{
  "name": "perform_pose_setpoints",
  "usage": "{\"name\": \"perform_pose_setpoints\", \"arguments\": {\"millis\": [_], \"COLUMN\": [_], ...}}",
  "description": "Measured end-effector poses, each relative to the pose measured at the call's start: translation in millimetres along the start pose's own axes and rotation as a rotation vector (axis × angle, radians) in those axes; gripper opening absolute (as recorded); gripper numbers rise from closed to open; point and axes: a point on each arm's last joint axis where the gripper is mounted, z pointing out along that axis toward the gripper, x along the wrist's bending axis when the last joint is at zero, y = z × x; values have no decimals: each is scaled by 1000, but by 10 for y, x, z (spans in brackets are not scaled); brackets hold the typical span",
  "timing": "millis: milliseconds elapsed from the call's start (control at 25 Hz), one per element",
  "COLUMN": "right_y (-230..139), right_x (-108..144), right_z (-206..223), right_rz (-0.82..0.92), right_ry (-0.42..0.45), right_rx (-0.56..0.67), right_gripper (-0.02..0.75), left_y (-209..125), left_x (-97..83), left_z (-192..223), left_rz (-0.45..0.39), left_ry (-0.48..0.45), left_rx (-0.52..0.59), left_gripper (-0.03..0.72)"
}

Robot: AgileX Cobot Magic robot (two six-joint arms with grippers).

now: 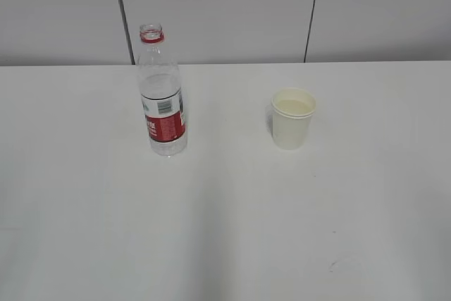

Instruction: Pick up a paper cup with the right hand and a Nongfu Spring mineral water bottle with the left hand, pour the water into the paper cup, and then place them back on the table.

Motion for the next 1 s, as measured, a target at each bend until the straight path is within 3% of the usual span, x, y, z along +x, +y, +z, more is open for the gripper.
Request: {"name": "perform_pose_setpoints", "arguments": {"millis": [480, 1000], "right_y": [-146, -153], "right_x": [47, 49], "right_z": [-177, -183], "right_rz": [-24, -25], "right_ry": [-15, -16], "right_rx": [-147, -152], "right_gripper": [580, 573], "left_y": [-32, -32], "left_x": [-6, -6], "left_z": [-44, -44], "left_rz": [0, 0], "left_ry": [0, 0], "left_rx": [-31, -31], "left_gripper": [510, 510]}}
